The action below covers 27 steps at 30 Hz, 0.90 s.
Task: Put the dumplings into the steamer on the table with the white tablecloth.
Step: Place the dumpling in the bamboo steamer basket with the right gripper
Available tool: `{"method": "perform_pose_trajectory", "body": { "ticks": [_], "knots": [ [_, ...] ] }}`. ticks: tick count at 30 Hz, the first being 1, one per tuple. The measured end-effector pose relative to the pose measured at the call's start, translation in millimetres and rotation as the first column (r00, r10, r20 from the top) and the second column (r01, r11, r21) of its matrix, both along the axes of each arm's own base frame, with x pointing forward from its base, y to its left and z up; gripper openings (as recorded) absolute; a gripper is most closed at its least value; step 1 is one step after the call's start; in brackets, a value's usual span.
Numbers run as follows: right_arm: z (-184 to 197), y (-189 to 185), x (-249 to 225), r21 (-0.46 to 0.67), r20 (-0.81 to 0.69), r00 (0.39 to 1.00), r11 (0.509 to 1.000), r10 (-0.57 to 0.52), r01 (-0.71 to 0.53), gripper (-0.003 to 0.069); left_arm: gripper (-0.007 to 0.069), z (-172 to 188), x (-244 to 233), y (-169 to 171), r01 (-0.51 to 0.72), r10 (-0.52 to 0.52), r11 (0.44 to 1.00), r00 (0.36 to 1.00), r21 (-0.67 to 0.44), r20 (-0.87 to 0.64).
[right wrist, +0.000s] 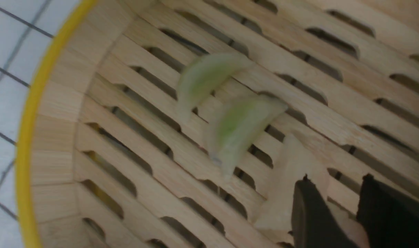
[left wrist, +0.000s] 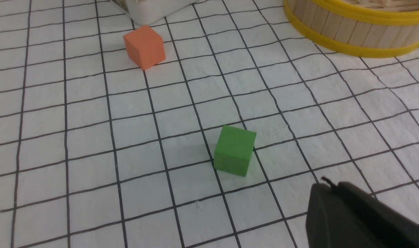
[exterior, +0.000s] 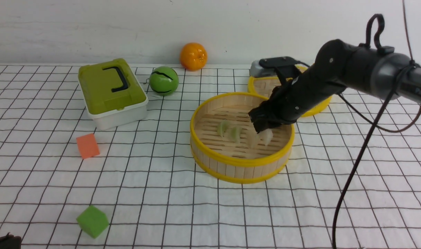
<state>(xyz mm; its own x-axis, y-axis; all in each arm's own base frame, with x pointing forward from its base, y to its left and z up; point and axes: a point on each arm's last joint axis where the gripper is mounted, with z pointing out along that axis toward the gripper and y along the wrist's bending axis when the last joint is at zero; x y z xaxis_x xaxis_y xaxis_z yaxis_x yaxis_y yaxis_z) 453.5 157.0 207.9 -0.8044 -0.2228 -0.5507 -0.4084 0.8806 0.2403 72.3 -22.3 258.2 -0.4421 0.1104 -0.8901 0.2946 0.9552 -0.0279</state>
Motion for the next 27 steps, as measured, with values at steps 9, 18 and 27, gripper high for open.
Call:
{"method": "perform_pose_trajectory", "body": {
  "ticks": [9,18,27],
  "knots": [
    [-8,-1,5,-0.018,0.024,1.0,1.0,-0.011,0.011,0.0183,0.002,0,0,0,0.0,0.0,1.0,1.0,0.0,0.0],
    [-17,-2,8,-0.051,0.027,1.0,0.999,-0.003,0.005,0.0218,0.0029,0,0,0,0.0,0.0,1.0,1.0,0.0,-0.001],
    [78,-21,-16,-0.028,0.18,0.983,0.999,-0.038,0.044,0.0336,0.0037,0,0,0,0.0,0.0,1.0,1.0,0.0,0.0]
  ]
}}
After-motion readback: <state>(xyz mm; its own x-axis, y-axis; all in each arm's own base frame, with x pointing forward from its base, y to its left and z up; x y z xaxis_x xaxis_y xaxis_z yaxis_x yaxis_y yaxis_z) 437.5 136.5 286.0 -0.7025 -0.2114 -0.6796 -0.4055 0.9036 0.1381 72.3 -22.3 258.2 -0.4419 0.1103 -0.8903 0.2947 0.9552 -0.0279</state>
